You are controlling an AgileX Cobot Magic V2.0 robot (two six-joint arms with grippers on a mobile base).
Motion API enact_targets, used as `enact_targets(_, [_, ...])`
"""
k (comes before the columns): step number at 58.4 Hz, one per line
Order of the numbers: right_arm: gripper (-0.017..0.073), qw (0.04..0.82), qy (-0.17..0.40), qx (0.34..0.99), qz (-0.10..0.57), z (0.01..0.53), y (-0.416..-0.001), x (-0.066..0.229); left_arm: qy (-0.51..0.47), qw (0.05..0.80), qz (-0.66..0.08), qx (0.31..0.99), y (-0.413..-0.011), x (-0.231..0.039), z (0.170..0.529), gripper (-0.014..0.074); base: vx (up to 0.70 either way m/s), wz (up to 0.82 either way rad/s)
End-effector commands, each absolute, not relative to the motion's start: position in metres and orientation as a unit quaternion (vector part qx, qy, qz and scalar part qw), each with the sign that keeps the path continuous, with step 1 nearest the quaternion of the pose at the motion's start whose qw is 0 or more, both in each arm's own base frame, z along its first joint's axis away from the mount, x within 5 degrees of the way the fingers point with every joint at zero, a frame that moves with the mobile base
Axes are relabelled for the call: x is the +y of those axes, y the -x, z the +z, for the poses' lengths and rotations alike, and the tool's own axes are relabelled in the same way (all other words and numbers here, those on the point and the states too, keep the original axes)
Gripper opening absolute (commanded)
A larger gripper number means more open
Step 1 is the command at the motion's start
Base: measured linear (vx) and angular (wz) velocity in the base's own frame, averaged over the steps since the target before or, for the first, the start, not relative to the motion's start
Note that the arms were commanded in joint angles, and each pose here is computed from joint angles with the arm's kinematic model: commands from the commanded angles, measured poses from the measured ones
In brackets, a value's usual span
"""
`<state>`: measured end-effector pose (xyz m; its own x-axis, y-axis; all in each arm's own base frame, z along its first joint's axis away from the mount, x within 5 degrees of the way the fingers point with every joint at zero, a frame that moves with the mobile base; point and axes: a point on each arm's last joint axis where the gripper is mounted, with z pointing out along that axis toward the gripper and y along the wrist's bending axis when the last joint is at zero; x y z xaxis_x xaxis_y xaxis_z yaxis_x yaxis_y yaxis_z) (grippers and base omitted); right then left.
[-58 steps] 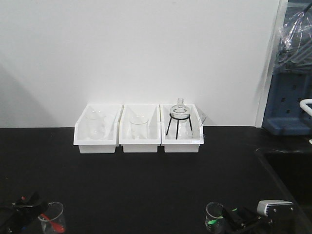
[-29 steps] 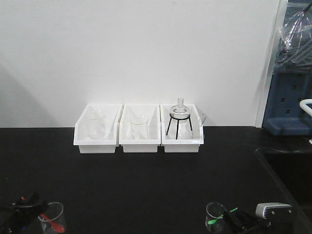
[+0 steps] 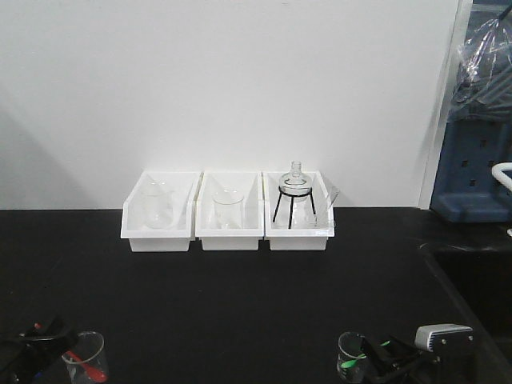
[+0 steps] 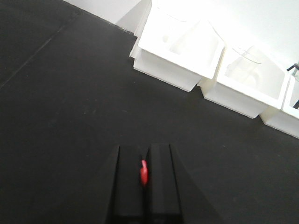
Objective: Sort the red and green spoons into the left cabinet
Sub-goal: 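Lower the right gripper and close it on the green spoon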
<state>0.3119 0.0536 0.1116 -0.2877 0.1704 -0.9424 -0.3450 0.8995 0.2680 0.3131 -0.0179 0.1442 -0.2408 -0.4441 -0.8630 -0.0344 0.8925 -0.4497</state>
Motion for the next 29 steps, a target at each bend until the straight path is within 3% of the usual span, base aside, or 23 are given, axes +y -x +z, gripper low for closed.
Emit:
enact_targets(1, [0.0292, 0.684, 0.07, 0.682, 0.25, 0.1461, -0.3181, 0.0571, 0.152, 0.629, -0.18, 0.74, -0.3169, -0.0183, 0.1616, 0.0056, 0.0, 0.0])
enact_targets(18, [0.0281, 0.675, 0.071, 0.691, 0.247, 0.1437, -0.3182, 0.0571, 0.152, 0.629, -0.18, 0.74, -0.3169, -0.0183, 0.1616, 0.0056, 0.0, 0.0])
enact_targets(29, [0.0195, 0.66, 0.07, 0.708, 0.24, 0.1394, -0.3185, 0.0566, 0.152, 0.629, -0.18, 0.74, -0.3169, -0.0183, 0.1616, 0.0056, 0.0, 0.0])
